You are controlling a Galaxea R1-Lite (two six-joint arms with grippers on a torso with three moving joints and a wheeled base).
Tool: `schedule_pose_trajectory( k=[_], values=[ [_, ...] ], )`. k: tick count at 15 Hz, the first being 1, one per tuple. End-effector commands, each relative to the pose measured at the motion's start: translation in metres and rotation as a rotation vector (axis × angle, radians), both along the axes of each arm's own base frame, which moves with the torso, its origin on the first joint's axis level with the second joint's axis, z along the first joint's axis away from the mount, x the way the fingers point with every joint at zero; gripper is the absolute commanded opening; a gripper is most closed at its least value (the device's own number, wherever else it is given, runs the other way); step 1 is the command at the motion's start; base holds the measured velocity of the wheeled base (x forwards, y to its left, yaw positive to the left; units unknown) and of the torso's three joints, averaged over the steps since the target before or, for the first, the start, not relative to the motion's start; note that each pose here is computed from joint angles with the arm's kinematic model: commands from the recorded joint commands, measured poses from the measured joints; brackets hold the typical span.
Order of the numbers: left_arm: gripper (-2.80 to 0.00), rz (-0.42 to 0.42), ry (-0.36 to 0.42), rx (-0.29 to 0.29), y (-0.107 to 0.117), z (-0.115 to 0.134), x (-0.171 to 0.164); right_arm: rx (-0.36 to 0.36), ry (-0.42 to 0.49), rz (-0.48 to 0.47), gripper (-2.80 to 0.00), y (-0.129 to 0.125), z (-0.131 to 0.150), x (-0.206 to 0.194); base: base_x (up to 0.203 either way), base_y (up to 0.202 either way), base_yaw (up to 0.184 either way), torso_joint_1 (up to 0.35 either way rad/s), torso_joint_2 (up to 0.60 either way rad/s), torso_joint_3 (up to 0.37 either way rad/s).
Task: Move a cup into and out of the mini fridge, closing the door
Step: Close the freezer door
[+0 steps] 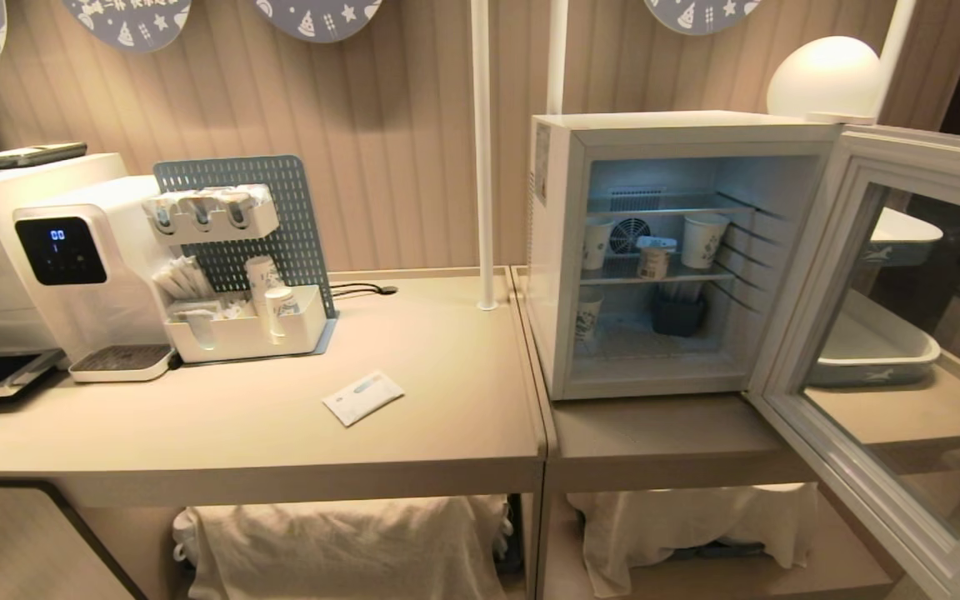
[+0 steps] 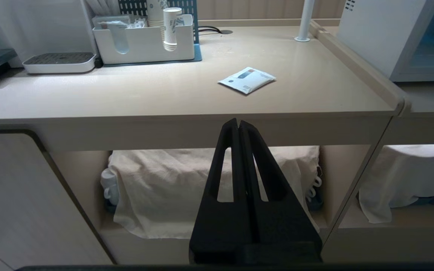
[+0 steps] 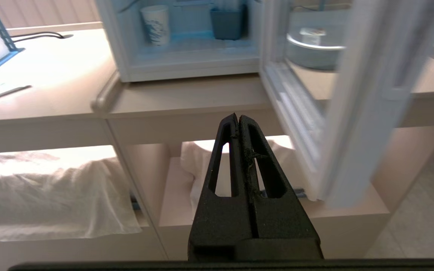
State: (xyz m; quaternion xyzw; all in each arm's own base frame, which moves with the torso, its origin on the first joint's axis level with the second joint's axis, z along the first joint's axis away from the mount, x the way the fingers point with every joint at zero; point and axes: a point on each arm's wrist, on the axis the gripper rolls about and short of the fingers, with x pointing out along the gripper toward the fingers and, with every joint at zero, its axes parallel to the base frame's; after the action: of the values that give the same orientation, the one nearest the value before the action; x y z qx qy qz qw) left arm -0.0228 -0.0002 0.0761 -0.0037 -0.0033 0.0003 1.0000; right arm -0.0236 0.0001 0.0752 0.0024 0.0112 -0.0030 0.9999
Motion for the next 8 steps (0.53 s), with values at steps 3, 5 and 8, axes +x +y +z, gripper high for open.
schedule_pose_trajectory(
  k=[3,5,8],
  values=[
    [-2.8,-0.001,0.0,0.0,0.0,0.0,0.0,0.0,0.005,0.0,-2.8,0.0,-0.0001,0.0003,0.0,-0.194,0.0,0.002,0.0,0.005],
    [-2.8,-0.001,0.0,0.0,0.0,0.0,0.0,0.0,0.005,0.0,-2.8,0.0,-0.0001,0.0003,0.0,-0.191,-0.005,0.001,0.0,0.0],
    [-2.8,-0.001,0.0,0.0,0.0,0.0,0.0,-0.001,0.005,-0.001,-2.8,0.0,-0.0001,0.0003,0.0,-0.195,0.0,0.003,0.0,0.0]
  ],
)
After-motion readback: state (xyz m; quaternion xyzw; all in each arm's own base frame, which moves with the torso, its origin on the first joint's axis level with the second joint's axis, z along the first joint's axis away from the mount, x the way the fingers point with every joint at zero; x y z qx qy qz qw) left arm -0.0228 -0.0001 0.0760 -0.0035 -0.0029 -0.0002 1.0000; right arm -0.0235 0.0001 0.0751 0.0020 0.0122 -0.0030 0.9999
